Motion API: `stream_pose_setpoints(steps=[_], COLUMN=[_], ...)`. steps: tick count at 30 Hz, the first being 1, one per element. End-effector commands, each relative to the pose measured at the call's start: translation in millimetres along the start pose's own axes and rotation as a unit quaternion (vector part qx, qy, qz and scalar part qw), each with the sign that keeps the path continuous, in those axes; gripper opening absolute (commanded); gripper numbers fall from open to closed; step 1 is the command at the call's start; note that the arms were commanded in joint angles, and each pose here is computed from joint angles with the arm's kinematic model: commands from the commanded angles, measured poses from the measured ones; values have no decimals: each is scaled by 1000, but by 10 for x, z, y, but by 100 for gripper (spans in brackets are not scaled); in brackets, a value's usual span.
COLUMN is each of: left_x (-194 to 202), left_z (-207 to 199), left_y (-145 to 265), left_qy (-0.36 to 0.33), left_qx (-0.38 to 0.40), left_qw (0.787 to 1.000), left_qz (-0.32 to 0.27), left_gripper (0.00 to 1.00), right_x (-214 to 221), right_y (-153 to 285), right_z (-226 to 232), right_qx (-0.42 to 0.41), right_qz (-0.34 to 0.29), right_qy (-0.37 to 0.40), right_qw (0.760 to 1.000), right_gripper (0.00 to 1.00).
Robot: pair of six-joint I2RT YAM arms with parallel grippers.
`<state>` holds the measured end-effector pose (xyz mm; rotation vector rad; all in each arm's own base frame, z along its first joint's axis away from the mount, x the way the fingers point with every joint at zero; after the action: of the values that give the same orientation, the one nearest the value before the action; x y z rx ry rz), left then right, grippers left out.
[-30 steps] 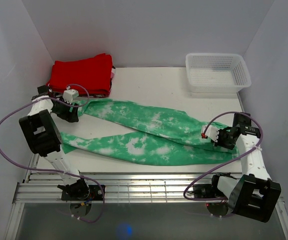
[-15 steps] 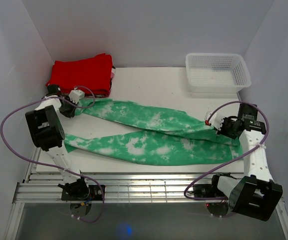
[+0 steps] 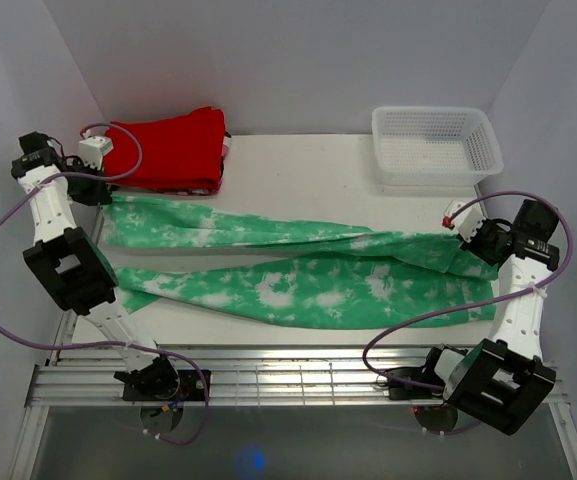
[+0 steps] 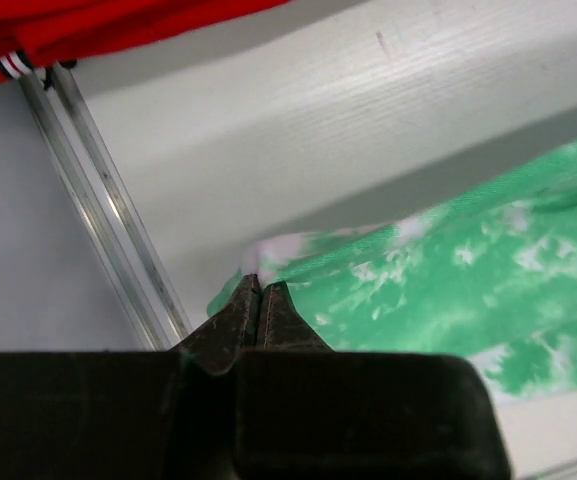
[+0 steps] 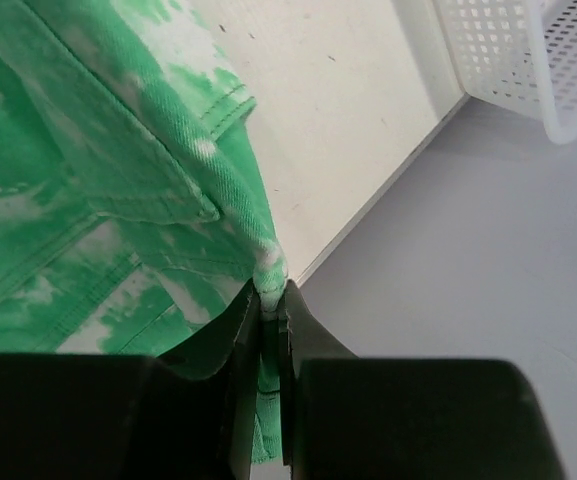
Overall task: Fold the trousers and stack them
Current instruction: Flatten the trousers out
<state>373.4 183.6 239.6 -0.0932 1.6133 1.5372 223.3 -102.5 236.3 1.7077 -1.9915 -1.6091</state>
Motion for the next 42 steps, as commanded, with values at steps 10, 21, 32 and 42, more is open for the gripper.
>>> stream_pose_setpoints(steps=[10, 21, 32, 42], left_x=[294, 485, -11, 441], left_z=[-85, -95, -97, -896], left_y=[300, -294, -221, -92], left_qy=[134, 218, 47, -129], left_qx=[51, 121, 46, 93], left_qw=[989, 967, 997, 987], left_qz=[32, 40, -39, -19], left_gripper=[0, 0, 66, 47], right_x=[245, 411, 530, 439], right_y=[23, -20, -104, -156], right_z=[-450, -517, -275, -524], right_qx=[76, 99, 77, 86], right_qz=[9, -6, 11, 10], right_qy=[-6, 23, 33, -57], right_qw=[997, 995, 996, 995], right_gripper=[8, 8, 8, 8])
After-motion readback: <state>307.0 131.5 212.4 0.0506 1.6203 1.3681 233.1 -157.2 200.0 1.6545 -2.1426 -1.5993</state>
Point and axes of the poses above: each gripper's point midway between its finger pads, its own y axis back along the fingers, its own z axis along the line the jaws close on, x = y × z, the point moved 9 cm from there along y, back along the fingers, and after that the axes turned 11 degrees about -y, right-handed, at the moved point
